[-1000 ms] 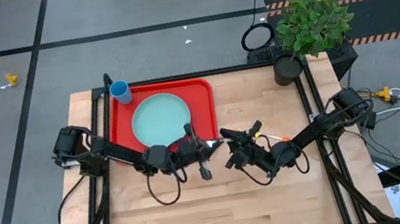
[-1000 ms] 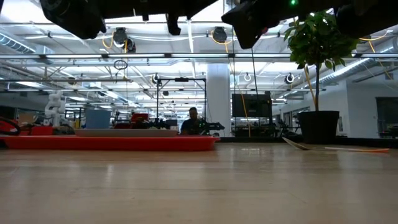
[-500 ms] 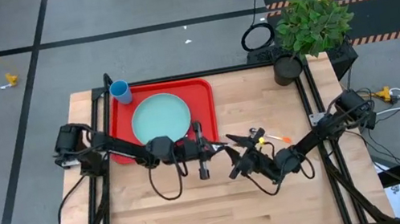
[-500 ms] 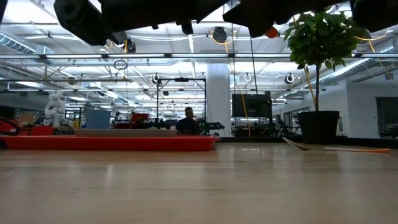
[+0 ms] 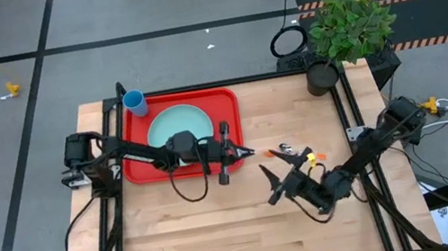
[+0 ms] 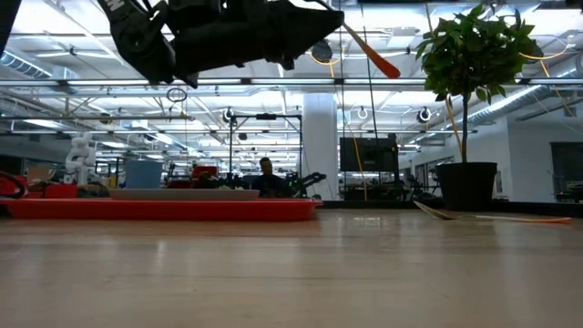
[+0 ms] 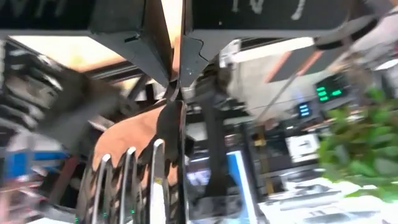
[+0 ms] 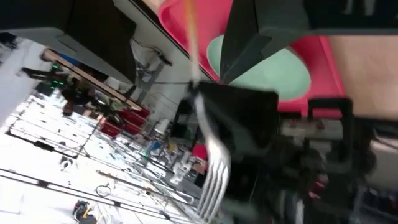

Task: Pick and place plate/cup/fork/spoon on tray
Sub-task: Put the orange fork on the red serving tray to the right of the blue plate

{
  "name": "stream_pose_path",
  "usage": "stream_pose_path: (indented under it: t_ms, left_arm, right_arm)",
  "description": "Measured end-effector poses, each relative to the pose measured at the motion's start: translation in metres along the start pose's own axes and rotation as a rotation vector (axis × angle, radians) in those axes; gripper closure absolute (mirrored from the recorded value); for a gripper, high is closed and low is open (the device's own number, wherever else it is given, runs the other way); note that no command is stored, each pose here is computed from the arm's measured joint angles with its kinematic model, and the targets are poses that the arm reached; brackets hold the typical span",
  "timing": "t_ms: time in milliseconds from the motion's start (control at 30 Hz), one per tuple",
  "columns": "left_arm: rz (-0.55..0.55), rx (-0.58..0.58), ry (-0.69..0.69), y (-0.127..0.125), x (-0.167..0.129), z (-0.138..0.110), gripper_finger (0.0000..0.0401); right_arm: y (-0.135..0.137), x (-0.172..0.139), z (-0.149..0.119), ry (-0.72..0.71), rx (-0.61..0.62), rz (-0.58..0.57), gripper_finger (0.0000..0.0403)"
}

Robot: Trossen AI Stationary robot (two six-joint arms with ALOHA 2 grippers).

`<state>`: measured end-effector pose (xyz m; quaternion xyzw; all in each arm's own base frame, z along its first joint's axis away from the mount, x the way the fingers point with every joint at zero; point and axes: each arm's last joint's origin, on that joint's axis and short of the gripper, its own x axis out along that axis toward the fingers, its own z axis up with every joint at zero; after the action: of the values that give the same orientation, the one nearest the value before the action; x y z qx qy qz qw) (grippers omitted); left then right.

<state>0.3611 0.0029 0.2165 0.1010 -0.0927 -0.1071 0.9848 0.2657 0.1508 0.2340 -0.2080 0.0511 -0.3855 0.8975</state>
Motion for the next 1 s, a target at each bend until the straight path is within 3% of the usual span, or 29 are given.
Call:
stream_pose_path:
  t_ms: [200, 467, 633, 867, 1000]
  left_arm:
    - [-0.113, -0.003, -0.019, 0.004, -0.002, -0.001, 0.0394]
    - [-0.113, 0.007, -0.032, 0.006, -0.003, 0.000, 0.0383]
    - [-0.176, -0.001, -0.020, 0.004, -0.003, -0.002, 0.0397]
    - [-0.267, -0.007, -0.024, 0.001, -0.004, -0.003, 0.0392]
    - [-0.267, -0.014, -0.006, 0.001, -0.004, -0.004, 0.0397]
  right_arm:
    - [-0.027, -0.010, 0.024, -0.039, 0.132, 0.035, 0.0175]
    - [-0.015, 0.008, -0.005, -0.078, 0.321, 0.325, 0.0175]
    - [-0.011, 0.014, -0.016, -0.009, 0.357, 0.358, 0.0182]
    - [-0.018, 0.021, -0.016, 0.064, 0.470, 0.601, 0.0183]
    - [-0.024, 0.029, -0.020, 0.110, 0.467, 0.633, 0.0183]
